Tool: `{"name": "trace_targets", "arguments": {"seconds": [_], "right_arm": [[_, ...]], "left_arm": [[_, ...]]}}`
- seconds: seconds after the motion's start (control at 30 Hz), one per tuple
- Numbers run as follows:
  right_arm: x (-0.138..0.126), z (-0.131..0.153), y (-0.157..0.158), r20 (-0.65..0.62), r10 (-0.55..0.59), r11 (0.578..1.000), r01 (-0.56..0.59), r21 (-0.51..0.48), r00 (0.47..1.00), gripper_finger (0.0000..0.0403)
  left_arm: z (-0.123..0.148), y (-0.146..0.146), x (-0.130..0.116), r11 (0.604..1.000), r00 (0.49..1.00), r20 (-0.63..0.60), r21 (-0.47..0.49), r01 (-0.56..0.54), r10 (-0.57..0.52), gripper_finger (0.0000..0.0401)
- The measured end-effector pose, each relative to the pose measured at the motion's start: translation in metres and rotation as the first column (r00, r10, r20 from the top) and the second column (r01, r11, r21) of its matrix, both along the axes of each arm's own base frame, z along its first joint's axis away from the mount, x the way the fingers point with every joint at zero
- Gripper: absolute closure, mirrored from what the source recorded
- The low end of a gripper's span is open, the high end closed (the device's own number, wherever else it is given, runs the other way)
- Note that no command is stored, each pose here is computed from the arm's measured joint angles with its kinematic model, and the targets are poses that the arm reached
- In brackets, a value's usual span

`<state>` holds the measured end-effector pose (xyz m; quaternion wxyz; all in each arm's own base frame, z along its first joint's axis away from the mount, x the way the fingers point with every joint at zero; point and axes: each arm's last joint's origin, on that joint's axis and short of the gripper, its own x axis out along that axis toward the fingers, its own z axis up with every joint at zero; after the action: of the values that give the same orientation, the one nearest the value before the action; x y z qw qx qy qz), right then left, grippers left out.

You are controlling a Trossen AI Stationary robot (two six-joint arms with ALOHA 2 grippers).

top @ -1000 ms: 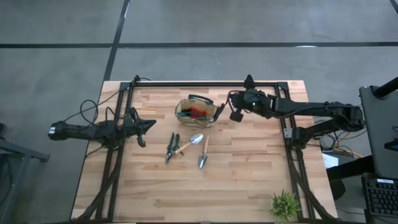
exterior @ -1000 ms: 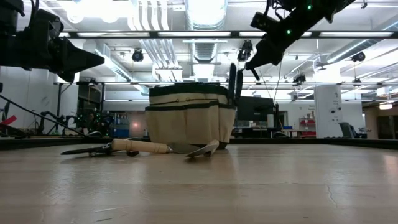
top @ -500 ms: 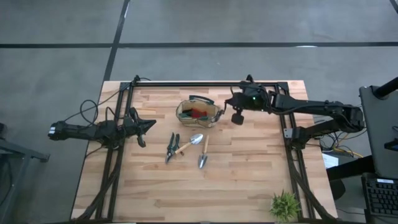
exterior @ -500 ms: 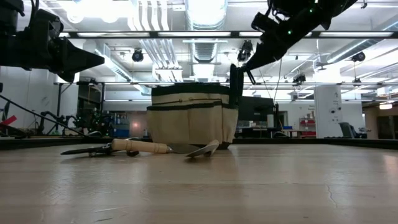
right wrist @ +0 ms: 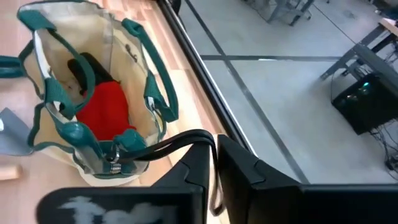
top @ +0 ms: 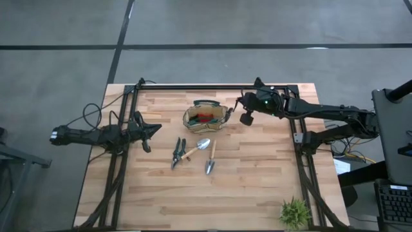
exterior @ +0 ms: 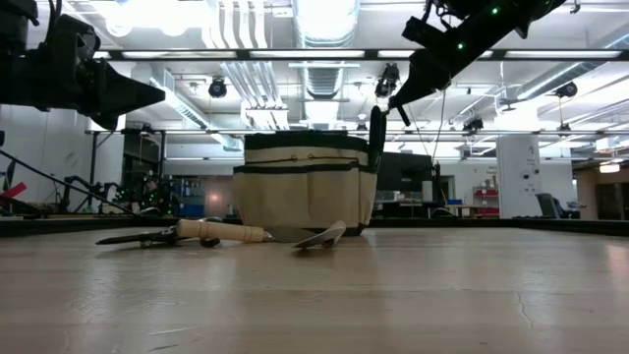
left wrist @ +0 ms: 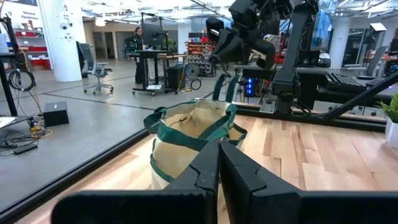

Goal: Pick & Place Garden tools in Gardening bag
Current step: Put the right shear scissors into the gardening bag, then put the right trowel into the gardening bag

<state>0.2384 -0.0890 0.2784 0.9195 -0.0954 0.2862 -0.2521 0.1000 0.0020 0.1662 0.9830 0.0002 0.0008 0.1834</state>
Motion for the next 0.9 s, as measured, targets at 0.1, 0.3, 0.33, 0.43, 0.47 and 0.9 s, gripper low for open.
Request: {"name": "trace_targets", "arguments": {"seconds": [0.1,0.3,0.33,0.43,0.47,0.9], "right_arm": [[-0.005,0.003,0.001,-0.004,-0.018,1.0,0.018,-0.006,1.0,0.0355],[-0.015,0.007,0.004,0.002,-0.047,0.998,0.047,0.029,0.999,0.029],[-0.016,0.007,0.005,-0.001,-0.05,0.998,0.05,0.037,0.999,0.028],[-0.021,0.01,0.008,-0.006,-0.049,0.998,0.049,0.046,0.999,0.0254],[-0.023,0.011,0.01,-0.008,-0.041,0.998,0.041,0.042,0.999,0.0247],[-0.012,0.012,0.072,-0.071,0.321,0.946,-0.324,-0.027,0.944,0.0233]], "left_arm": [[0.0,0.0,0.0,1.0,1.0,0.0,0.0,0.0,0.0,0.0384],[0.0,0.0,0.0,1.0,1.0,0.0,0.0,0.0,0.0,0.0384],[0.0,0.0,0.0,1.0,1.0,0.0,0.0,0.0,0.0,0.0385],[0.0,0.0,0.0,1.0,1.0,0.0,0.0,0.0,0.0,0.0384],[0.0,0.0,0.0,1.0,1.0,0.0,0.0,0.0,0.0,0.0384],[0.0,0.0,0.0,1.0,1.0,0.0,0.0,0.0,0.0,0.0383]]}}
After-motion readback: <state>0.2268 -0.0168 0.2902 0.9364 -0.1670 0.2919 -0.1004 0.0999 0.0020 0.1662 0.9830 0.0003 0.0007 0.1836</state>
